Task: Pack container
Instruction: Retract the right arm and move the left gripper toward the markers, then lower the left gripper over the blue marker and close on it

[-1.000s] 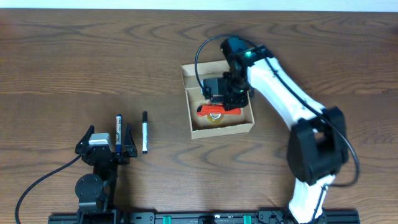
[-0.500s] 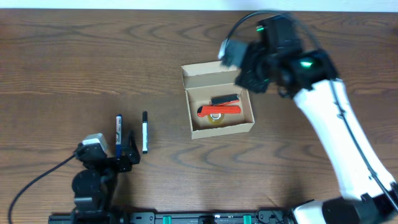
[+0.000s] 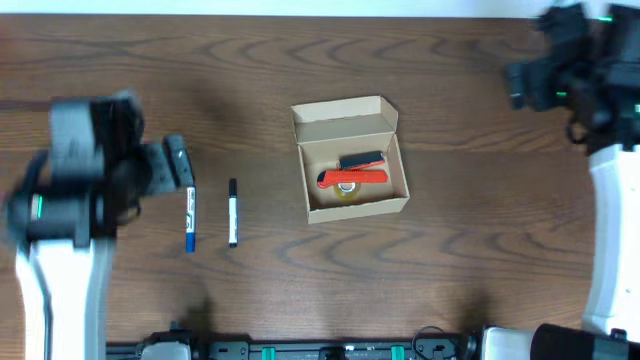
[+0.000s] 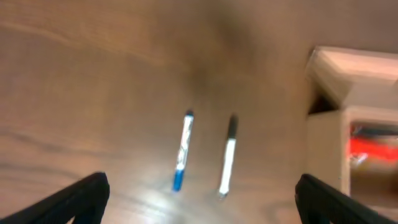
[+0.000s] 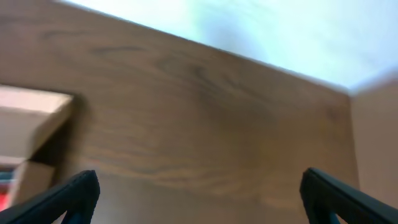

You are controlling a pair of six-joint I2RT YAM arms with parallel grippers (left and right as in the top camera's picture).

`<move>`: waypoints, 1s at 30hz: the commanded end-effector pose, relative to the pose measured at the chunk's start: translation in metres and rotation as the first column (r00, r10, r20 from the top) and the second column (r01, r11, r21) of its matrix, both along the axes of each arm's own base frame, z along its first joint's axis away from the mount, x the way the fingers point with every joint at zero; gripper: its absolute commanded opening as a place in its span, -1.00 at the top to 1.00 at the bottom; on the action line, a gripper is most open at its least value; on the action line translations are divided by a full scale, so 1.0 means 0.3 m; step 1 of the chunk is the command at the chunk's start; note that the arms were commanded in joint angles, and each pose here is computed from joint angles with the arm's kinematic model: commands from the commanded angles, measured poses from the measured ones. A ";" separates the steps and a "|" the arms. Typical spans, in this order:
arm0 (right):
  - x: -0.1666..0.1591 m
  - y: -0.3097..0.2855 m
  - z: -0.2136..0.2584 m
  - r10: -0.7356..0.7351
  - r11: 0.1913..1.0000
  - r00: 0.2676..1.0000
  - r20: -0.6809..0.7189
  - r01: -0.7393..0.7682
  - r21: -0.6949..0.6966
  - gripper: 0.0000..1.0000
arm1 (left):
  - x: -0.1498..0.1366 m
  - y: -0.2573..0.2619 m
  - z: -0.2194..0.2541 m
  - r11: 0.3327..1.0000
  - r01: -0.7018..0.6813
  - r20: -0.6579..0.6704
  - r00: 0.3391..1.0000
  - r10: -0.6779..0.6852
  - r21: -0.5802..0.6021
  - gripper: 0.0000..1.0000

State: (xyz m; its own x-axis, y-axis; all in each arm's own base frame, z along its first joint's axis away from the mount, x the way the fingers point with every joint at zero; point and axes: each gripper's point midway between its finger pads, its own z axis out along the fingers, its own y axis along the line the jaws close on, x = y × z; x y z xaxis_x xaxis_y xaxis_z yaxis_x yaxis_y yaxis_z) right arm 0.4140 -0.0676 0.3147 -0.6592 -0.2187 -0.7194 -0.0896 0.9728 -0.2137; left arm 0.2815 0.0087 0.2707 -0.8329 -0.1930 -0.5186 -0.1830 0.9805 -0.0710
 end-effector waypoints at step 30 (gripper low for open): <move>-0.186 -0.405 -0.080 -0.488 0.832 0.864 -0.123 0.503 0.233 -0.99 | -0.055 0.008 -0.687 0.996 0.085 -0.357 0.931 -0.081 -0.002 -0.45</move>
State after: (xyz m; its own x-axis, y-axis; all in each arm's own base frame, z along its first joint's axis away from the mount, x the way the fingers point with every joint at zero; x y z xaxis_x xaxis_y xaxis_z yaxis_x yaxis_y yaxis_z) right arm 0.3578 -0.1875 0.2898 -0.6779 0.3144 -0.6645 0.4060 0.9137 0.0181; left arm 0.2719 0.0124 0.0655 -0.9847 -0.0693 -0.1597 -0.0739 0.9970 0.0231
